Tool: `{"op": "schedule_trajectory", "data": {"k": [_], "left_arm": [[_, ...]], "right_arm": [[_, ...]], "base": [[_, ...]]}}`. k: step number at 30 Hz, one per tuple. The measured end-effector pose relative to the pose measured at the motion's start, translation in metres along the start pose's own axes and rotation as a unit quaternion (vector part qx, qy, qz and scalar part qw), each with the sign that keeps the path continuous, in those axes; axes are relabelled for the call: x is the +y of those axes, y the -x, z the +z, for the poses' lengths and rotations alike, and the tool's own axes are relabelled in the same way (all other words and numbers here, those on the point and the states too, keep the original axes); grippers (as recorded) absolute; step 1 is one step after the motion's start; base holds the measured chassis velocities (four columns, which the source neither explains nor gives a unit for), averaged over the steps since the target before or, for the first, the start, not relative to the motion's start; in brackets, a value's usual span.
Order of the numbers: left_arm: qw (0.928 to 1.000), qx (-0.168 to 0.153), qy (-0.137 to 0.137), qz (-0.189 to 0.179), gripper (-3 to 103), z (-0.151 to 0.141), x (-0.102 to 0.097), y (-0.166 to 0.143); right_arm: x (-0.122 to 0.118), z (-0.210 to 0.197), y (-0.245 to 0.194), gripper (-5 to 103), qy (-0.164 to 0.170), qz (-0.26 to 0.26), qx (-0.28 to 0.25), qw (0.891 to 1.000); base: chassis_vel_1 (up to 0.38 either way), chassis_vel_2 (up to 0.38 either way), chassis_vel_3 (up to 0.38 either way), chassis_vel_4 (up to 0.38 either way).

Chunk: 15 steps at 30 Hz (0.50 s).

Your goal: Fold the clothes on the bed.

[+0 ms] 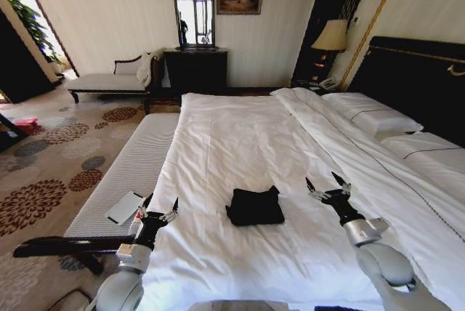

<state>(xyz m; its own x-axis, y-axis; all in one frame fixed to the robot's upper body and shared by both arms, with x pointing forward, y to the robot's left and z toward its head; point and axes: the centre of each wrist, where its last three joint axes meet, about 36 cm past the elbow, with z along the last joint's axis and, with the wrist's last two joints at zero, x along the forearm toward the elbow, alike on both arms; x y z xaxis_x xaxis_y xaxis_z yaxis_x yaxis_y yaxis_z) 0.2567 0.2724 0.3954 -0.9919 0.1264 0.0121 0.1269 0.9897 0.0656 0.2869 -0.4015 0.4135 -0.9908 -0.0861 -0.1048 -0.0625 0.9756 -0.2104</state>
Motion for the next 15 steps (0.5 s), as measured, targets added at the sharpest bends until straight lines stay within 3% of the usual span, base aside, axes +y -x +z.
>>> {"op": "schedule_trajectory", "data": {"k": [6,15], "left_arm": [[1.0,0.0,0.0,0.0,100,0.0,0.0,0.0],[1.0,0.0,0.0,0.0,100,0.0,0.0,0.0]], "right_arm": [[0.017,0.008,-0.01,100,0.018,0.02,-0.002,1.0],[0.016,0.002,-0.001,100,0.02,0.013,-0.006,1.0]], "base": [[0.0,0.0,0.0,0.0],[0.0,0.0,0.0,0.0]]}}
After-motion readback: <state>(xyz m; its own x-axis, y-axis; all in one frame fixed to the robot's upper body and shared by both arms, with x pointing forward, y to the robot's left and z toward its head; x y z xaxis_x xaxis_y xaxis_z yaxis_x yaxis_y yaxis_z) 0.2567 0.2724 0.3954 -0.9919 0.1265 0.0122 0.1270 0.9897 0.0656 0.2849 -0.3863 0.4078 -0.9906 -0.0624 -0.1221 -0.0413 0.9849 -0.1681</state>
